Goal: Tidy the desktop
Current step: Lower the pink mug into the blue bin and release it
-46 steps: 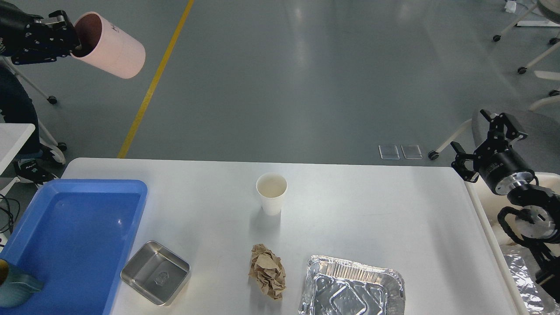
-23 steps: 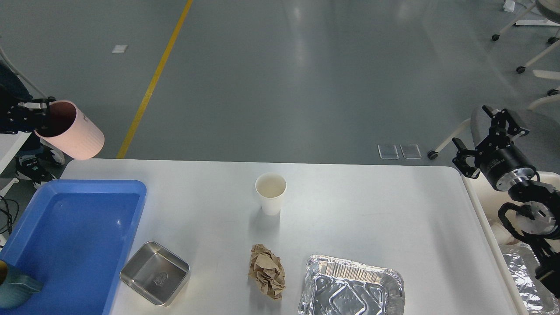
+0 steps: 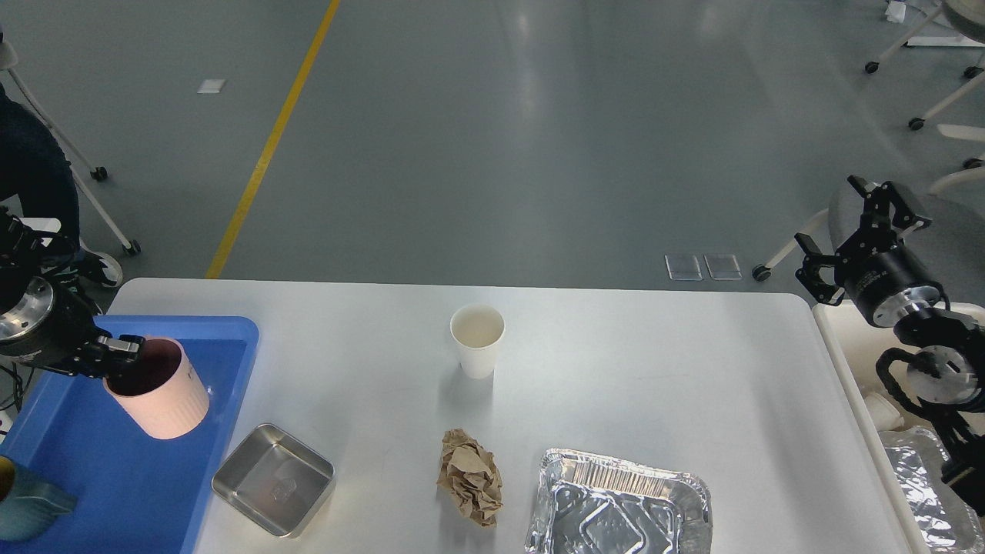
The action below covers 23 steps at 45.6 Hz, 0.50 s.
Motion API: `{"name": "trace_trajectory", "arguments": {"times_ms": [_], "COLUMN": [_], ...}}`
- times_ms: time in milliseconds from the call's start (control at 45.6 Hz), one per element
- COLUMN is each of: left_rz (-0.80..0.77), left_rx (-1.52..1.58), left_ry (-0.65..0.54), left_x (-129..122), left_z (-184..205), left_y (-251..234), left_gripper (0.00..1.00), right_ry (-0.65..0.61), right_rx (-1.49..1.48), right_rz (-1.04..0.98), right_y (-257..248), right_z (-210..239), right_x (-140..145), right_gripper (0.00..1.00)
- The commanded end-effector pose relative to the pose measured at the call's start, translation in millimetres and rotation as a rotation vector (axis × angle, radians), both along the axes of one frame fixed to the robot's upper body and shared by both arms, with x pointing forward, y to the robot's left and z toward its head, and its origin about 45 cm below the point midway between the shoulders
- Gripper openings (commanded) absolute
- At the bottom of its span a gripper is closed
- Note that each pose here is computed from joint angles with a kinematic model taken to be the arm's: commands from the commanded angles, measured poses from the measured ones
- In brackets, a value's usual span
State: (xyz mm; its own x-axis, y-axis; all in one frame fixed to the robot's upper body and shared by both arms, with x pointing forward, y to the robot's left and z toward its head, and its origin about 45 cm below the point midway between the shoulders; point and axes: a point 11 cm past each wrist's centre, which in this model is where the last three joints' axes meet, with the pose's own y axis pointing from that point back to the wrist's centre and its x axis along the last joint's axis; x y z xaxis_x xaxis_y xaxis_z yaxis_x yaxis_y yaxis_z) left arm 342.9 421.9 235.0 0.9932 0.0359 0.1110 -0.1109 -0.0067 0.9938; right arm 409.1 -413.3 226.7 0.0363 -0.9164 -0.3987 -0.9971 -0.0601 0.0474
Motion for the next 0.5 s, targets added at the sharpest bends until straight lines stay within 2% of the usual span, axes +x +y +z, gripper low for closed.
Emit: {"name": "trace_trajectory", "arguments": {"times_ms": [0,219,482], "left_rz": [0.017,0.078,0.090], "left_rx": [0.019,0.071,0.069], "left_ry": [0.020,0.036,0.078], "left_x": [-10,-30,-43], "left_z": [-6,-6,-21], "left_y": [12,47,51], "left_gripper": [0.00,0.00,0.00], "right_ry": [0.002,0.001,-0.001], "right_rx": [-0.001,-0.001,0.001], "right_rz": [0.000,0.000,0.002], "right_y": [0,0,1], "right_z": [-1,0,0], "right_x": [0,0,0], "right_gripper": [1.00,1.00,1.00]}}
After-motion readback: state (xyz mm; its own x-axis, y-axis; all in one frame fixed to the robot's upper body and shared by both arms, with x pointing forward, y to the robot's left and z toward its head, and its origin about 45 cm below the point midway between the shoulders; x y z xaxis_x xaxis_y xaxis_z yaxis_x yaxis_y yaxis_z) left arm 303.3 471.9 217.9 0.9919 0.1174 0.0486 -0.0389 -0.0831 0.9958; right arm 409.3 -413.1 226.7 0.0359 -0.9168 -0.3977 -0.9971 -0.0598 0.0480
